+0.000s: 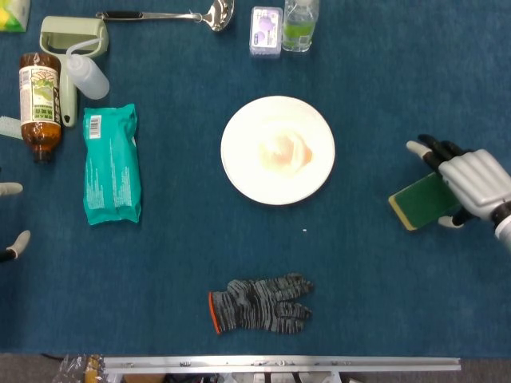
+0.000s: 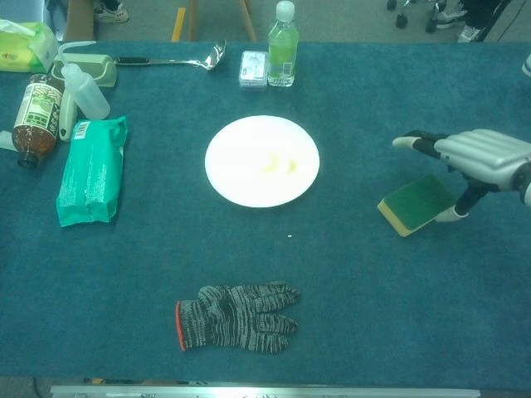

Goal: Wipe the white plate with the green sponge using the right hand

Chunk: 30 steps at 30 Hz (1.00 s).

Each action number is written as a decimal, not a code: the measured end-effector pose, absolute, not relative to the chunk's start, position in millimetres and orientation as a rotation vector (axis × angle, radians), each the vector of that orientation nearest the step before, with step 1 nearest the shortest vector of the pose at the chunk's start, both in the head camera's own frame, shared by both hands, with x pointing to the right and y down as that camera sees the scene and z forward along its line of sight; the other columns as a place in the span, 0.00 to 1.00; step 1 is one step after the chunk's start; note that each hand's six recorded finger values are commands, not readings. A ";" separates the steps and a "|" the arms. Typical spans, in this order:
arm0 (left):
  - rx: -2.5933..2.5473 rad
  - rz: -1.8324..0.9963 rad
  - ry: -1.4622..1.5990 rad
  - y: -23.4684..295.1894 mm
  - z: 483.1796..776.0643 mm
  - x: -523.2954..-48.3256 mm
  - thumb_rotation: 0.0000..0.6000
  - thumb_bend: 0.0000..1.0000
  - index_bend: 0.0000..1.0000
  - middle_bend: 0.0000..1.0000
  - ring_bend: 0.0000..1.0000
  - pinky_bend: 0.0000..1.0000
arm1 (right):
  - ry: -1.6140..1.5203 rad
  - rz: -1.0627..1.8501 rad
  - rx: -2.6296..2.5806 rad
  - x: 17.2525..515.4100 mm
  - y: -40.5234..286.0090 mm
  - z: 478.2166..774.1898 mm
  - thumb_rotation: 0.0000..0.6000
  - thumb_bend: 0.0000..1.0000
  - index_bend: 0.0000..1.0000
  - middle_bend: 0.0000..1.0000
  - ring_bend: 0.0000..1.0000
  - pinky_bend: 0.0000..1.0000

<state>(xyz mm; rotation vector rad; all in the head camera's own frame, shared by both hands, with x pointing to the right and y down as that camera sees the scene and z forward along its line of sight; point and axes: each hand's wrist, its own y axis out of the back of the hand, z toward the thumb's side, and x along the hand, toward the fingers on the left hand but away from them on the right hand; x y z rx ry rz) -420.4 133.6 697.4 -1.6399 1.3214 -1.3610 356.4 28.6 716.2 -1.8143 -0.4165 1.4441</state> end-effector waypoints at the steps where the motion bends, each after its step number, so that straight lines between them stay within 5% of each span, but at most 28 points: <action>1: -1.638 -1.348 1.324 132.6 695.8 -419.4 1.00 0.21 0.31 0.14 0.03 0.23 | -0.439 1.432 -1.806 356.6 26.8 712.3 1.00 0.00 0.00 0.00 0.12 0.38; 16: -1.547 -1.169 1.319 109.7 656.7 -401.9 1.00 0.21 0.32 0.14 0.08 0.26 | -0.758 1.402 -1.579 410.3 36.7 634.5 1.00 0.00 0.03 0.14 0.12 0.38; 30: -1.488 -1.101 1.328 101.7 641.8 -395.7 1.00 0.21 0.32 0.14 0.08 0.26 | -0.927 1.585 -1.456 478.6 87.1 620.5 1.00 0.00 0.05 0.15 0.12 0.38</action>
